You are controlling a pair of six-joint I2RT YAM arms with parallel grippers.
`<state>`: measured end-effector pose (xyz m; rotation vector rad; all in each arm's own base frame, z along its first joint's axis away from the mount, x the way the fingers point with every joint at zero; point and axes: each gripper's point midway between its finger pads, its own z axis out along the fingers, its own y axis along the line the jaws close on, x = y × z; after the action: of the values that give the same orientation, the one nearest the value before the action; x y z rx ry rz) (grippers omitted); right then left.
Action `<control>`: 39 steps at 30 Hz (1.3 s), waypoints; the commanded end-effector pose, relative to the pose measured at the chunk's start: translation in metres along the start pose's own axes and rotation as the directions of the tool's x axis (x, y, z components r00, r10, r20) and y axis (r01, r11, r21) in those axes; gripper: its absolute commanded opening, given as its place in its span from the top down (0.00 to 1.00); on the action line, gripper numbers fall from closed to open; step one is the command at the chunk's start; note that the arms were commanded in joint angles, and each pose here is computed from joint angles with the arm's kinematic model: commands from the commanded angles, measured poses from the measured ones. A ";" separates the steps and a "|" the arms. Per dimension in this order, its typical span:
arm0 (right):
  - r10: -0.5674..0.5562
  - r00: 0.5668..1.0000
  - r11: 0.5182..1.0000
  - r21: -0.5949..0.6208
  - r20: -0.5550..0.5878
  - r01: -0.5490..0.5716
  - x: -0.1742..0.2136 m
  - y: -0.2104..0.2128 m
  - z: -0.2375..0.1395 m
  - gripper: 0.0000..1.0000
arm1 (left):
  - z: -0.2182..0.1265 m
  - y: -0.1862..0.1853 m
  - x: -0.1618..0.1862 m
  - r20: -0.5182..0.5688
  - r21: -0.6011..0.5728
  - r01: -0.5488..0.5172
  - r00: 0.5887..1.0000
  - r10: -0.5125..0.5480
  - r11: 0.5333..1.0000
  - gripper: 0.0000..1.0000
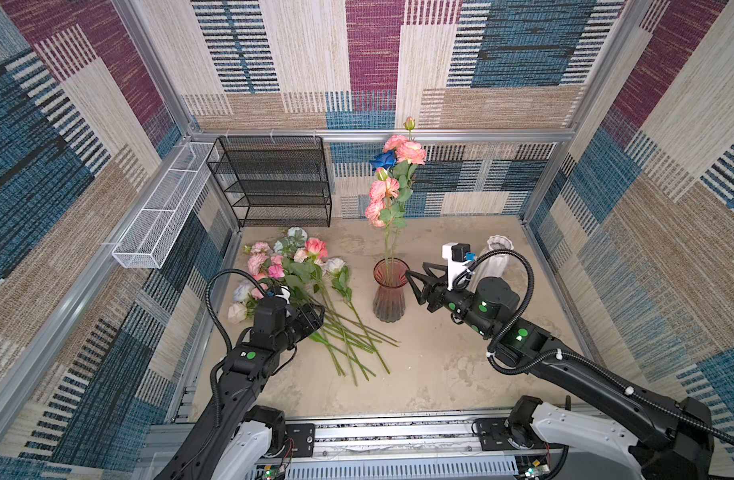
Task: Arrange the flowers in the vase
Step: 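Open and withdraw the right gripper while the left lowers to the pile, then grasp a light pink rose stem with the left gripper and lift it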
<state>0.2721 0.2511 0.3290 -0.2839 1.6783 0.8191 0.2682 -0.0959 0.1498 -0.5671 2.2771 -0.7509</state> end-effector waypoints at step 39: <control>0.028 0.999 0.997 0.067 0.040 -0.030 -0.003 -0.015 -0.033 0.46 | 0.105 0.069 -0.070 0.176 -0.001 0.366 0.916 -0.361 0.930 1.00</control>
<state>0.2562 0.2196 0.3230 -0.2118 1.6896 0.7817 0.3733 -0.0425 0.0578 -1.0507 2.1044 -0.7701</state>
